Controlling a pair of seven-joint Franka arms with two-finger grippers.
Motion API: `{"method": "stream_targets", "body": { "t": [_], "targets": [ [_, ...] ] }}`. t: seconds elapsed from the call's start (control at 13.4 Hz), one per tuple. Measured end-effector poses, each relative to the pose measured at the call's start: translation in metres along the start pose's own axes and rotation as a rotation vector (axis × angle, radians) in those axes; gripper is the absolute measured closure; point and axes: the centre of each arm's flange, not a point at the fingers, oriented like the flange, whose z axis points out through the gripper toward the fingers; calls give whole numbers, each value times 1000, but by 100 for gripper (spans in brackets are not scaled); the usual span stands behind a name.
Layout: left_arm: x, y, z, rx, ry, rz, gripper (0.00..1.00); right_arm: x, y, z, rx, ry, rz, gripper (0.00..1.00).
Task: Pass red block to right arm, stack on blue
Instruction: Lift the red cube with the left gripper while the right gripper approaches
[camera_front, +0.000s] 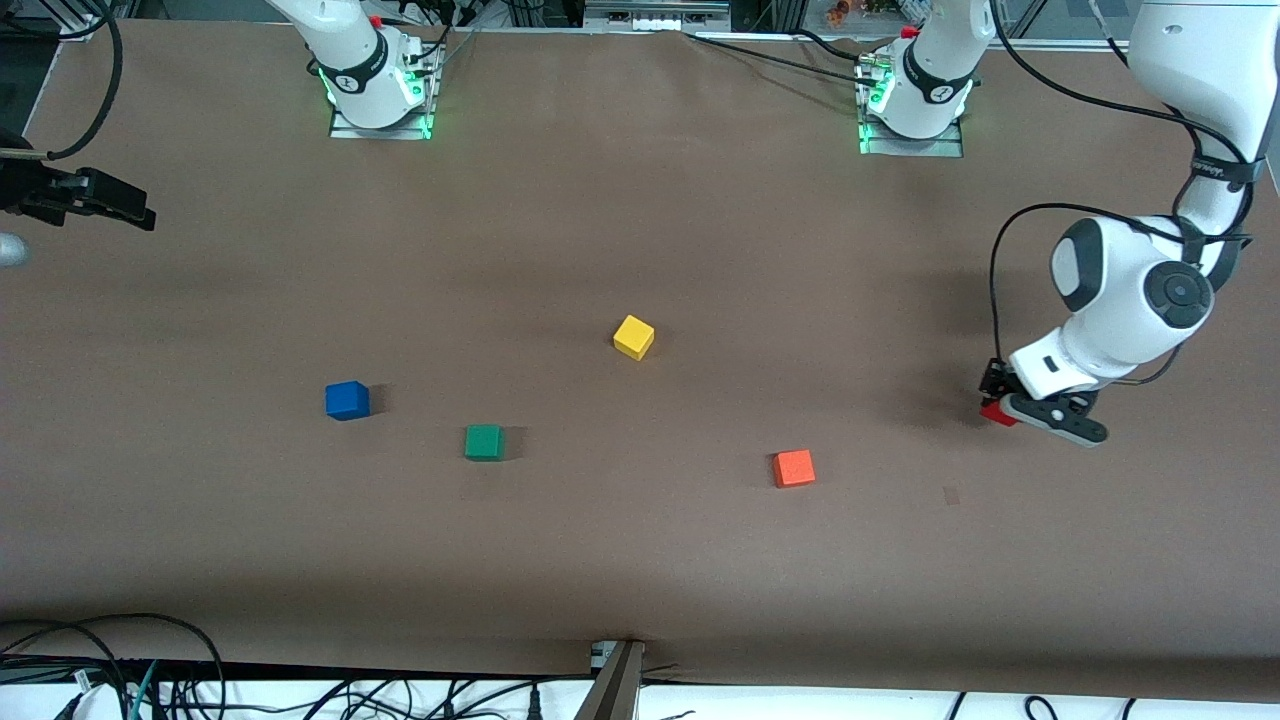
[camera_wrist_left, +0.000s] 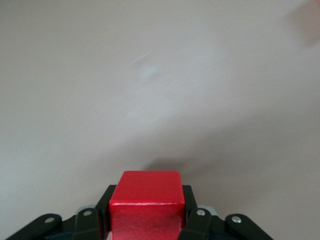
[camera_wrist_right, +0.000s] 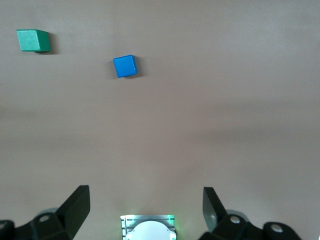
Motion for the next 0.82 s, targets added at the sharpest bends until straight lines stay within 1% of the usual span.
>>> {"method": "stream_targets", "body": {
  "t": [0.15,0.3,0.45,0.67,0.75,0.82],
  "targets": [
    [13,24,0,-126,75,31,44,6,-7,8,14,-17,-11,0],
    [19,39,7,-253,158,74,44,11,-17,15,14,-30,-28,0],
    [22,44,21,-334,232,121,44,12,-27,17,12,-33,-44,0],
    [37,57,31,-427,355,180,44,14,-31,22,24,-46,-51,0],
    [43,65,31,-464,384,191,44,18,-35,27,41,-57,-59,0],
    [49,72,30,-513,409,199,44,22,-44,35,73,-72,-72,0]
  ]
}}
